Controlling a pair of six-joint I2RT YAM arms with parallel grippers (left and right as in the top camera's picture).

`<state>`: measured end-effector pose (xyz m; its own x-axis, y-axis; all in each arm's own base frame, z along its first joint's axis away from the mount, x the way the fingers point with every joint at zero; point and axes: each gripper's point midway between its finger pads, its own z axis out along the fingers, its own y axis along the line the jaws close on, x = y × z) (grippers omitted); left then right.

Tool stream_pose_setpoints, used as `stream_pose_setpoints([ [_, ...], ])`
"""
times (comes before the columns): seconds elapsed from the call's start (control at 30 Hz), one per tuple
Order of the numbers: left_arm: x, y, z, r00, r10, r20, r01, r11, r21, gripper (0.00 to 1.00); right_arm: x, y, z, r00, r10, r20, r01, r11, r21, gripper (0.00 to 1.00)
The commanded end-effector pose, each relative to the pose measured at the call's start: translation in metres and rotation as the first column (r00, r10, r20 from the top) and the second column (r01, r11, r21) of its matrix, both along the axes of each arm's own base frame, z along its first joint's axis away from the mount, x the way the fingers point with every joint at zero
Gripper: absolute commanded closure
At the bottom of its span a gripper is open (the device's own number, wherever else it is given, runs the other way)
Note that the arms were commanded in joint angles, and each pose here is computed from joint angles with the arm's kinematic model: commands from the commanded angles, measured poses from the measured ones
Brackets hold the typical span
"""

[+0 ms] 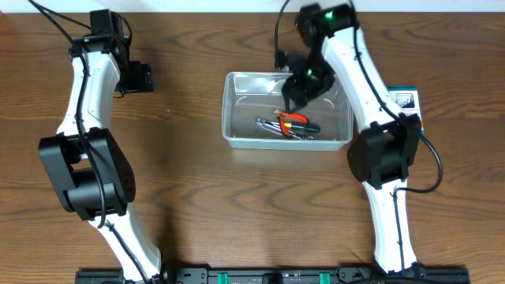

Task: Pack container
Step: 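Raise the right gripper and move it right toward the screwdriver set box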

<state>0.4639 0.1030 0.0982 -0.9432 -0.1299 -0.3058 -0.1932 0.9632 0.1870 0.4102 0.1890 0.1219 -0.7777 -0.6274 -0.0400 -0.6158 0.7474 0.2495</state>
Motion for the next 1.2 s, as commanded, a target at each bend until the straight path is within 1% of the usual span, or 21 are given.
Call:
stream_pose_setpoints([
  [0.0, -0.003, 0.003, -0.009, 1.0, 0.007, -0.026, -0.007, 1.0, 0.01, 0.02, 0.019, -0.018, 0.034, 0.984, -0.108, 0.142, 0.119, 0.99, -0.07, 0.07],
  [0.07, -0.003, 0.003, -0.009, 1.0, 0.007, -0.026, -0.007, 1.0, 0.01, 0.02, 0.023, -0.033, 0.052, 0.969, -0.141, 0.203, 0.164, 0.981, -0.102, 0.01],
  [0.17, -0.003, 0.003, -0.009, 1.0, 0.007, -0.026, -0.007, 1.0, 0.01, 0.02, 0.027, -0.057, 0.074, 0.936, -0.205, 0.284, 0.255, 0.956, -0.148, 0.01],
  [0.23, -0.003, 0.003, -0.009, 1.0, 0.007, -0.026, -0.007, 1.0, 0.01, 0.02, 0.027, -0.071, 0.09, 0.913, -0.241, 0.328, 0.304, 0.94, -0.154, 0.01],
  [0.37, -0.003, 0.003, -0.009, 1.0, 0.007, -0.026, -0.007, 1.0, 0.01, 0.02, 0.023, -0.099, 0.123, 0.868, -0.312, 0.387, 0.38, 0.918, -0.112, 0.01],
  [0.5, -0.003, 0.003, -0.009, 1.0, 0.007, -0.026, -0.007, 1.0, 0.01, 0.02, 0.019, -0.134, 0.142, 0.824, -0.384, 0.417, 0.457, 0.885, -0.088, 0.01],
  [0.63, -0.003, 0.003, -0.009, 1.0, 0.007, -0.026, -0.007, 1.0, 0.01, 0.02, 0.016, -0.19, 0.142, 0.774, -0.475, 0.419, 0.564, 0.818, -0.112, 0.01],
  [0.7, -0.003, 0.003, -0.009, 1.0, 0.007, -0.026, -0.007, 1.0, 0.01, 0.02, 0.023, -0.218, 0.139, 0.734, -0.526, 0.43, 0.618, 0.78, -0.102, 0.01],
  [0.77, -0.003, 0.003, -0.009, 1.0, 0.007, -0.026, -0.007, 1.0, 0.01, 0.02, 0.024, -0.232, 0.135, 0.713, -0.571, 0.407, 0.648, 0.758, -0.071, 0.01],
  [0.9, -0.003, 0.003, -0.009, 1.0, 0.007, -0.026, -0.007, 1.0, 0.01, 0.02, 0.029, -0.24, 0.137, 0.686, -0.63, 0.365, 0.665, 0.746, 0.038, 0.01],
  [1.07, -0.003, 0.003, -0.009, 1.0, 0.007, -0.026, -0.007, 1.0, 0.01, 0.02, 0.062, -0.277, 0.14, 0.595, -0.628, 0.502, 0.708, 0.705, 0.044, 0.01],
  [1.17, -0.003, 0.003, -0.009, 1.0, 0.007, -0.026, -0.007, 1.0, 0.01, 0.02, 0.076, -0.286, 0.125, 0.581, -0.629, 0.517, 0.716, 0.697, 0.042, 0.01],
])
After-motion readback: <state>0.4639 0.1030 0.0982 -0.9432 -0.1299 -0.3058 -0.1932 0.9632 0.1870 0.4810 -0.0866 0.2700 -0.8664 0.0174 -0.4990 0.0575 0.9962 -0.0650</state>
